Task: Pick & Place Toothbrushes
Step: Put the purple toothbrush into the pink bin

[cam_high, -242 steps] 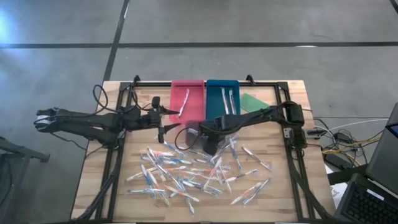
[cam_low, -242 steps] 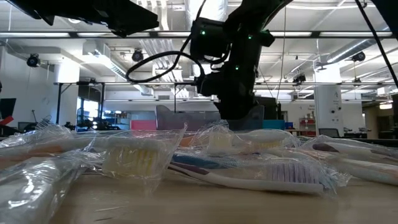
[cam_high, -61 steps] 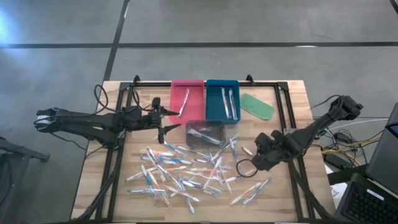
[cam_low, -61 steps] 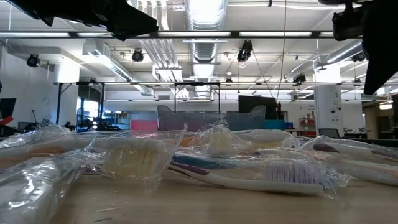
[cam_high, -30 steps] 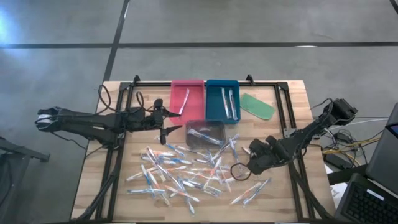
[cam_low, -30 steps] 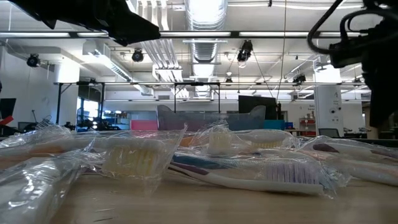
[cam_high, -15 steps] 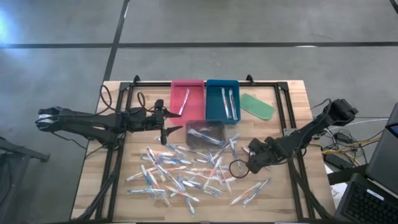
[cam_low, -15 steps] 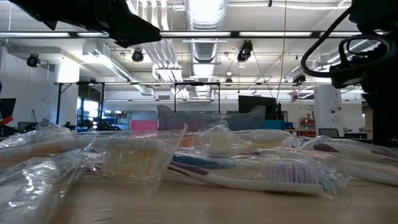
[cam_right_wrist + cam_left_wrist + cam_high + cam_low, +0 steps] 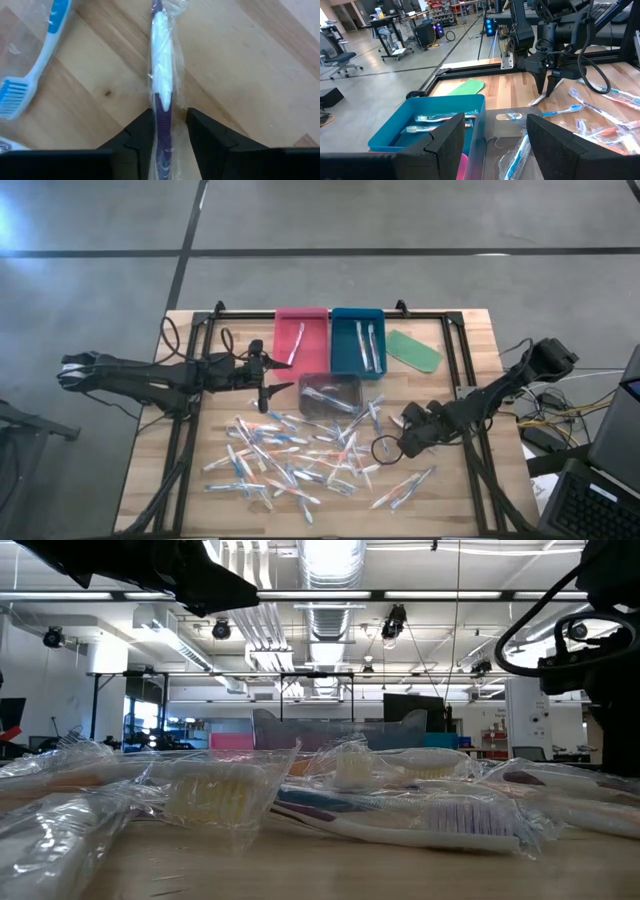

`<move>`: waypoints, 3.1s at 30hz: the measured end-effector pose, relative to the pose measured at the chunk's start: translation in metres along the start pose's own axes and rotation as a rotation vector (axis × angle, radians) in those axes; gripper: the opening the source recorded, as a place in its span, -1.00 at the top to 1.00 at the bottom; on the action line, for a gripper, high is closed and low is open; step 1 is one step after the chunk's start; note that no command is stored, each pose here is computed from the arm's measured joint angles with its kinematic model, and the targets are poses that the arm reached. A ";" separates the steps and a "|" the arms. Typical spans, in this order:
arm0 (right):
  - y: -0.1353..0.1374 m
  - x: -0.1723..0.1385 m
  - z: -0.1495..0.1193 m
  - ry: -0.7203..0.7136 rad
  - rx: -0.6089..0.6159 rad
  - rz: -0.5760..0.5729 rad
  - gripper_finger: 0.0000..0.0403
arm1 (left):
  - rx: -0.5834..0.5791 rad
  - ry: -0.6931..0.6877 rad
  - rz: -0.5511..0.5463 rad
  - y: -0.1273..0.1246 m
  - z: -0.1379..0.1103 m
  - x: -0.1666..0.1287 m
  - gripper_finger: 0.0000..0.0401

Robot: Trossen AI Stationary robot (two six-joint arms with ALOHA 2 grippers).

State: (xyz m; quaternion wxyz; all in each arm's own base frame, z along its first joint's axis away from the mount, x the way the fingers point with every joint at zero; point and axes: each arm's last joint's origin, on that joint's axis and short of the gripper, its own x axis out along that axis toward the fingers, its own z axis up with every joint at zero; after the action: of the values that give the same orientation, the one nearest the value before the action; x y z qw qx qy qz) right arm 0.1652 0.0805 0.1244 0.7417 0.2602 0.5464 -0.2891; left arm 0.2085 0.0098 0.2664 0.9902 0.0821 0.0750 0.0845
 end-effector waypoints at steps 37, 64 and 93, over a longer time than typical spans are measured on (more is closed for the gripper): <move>0.048 -0.134 0.050 -0.470 -0.496 0.422 0.93 | -0.132 -0.003 0.000 0.000 0.000 0.000 -0.09; 0.187 -0.140 0.070 -0.562 -2.080 -1.148 0.91 | -0.282 0.015 -0.001 0.000 -0.001 0.000 -0.09; 0.198 -0.121 0.067 -0.501 -2.139 -1.170 0.91 | -0.637 0.004 -0.449 -0.023 -0.018 0.048 -0.09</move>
State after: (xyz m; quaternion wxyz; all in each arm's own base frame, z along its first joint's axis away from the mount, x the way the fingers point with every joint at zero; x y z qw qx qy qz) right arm 0.3222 0.1886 0.2722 0.4248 -0.8189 0.3849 -0.0279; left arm 0.2563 -0.0015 0.2381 0.9599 -0.2480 0.0630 -0.1149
